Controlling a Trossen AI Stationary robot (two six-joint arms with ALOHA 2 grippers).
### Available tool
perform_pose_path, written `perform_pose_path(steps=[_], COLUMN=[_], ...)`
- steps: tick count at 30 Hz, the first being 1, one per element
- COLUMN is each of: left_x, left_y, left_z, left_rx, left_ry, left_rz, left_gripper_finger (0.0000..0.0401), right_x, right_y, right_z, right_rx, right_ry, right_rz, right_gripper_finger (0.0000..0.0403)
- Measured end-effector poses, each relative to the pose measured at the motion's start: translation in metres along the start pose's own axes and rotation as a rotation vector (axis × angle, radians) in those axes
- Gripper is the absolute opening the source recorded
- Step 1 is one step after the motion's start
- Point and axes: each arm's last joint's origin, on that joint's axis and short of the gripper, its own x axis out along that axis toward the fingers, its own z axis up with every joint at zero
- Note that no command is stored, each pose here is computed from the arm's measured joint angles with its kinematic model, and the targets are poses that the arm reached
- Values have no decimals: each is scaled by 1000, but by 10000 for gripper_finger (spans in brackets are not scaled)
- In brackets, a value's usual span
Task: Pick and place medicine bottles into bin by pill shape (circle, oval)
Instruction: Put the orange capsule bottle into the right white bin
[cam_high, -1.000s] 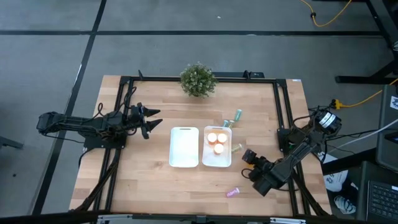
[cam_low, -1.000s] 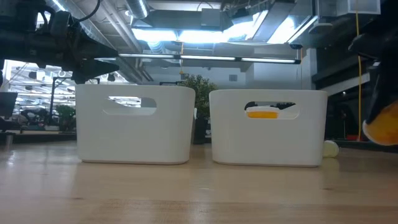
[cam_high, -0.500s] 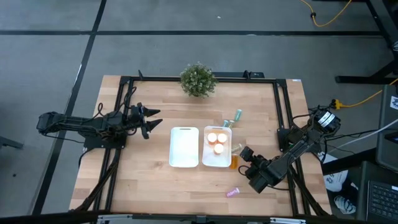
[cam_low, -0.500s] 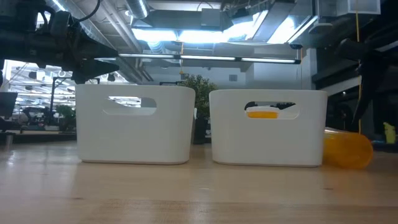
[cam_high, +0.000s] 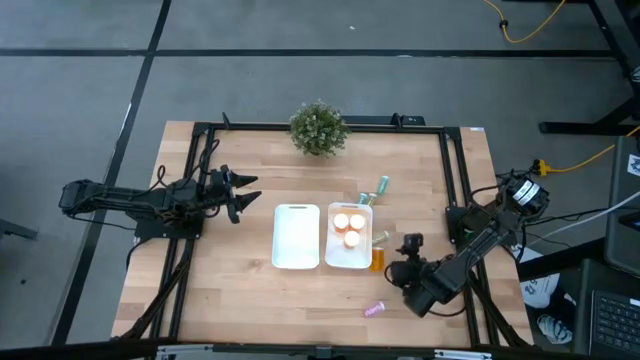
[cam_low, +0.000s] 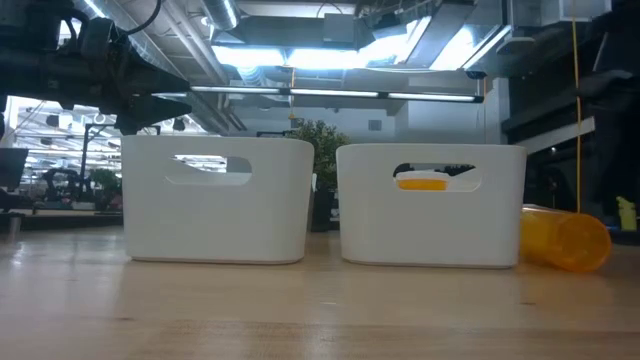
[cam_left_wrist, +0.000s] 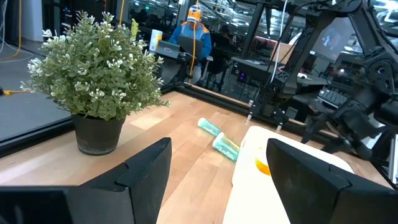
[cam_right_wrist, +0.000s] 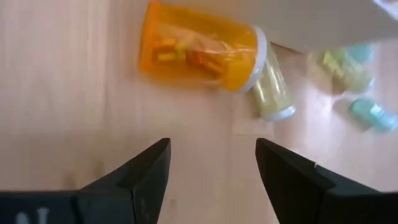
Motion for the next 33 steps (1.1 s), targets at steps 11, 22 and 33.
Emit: perform_pose_path(steps=[11,22,33], left_x=[0,0,0], left_y=[0,0,0], left_z=[0,0,0], left_rx=[0,0,0], left_ry=[0,0,-1], left_rz=[0,0,0], left_gripper_finger=[255,255,255], right_x=[-10,-13,11], right_y=[5,0,-9], right_z=[2,21,36], right_rx=[542,846,930], right_ry=[-97,-156,-88], right_rz=[-7,-2,-16], right_gripper_finger=[239,239,239])
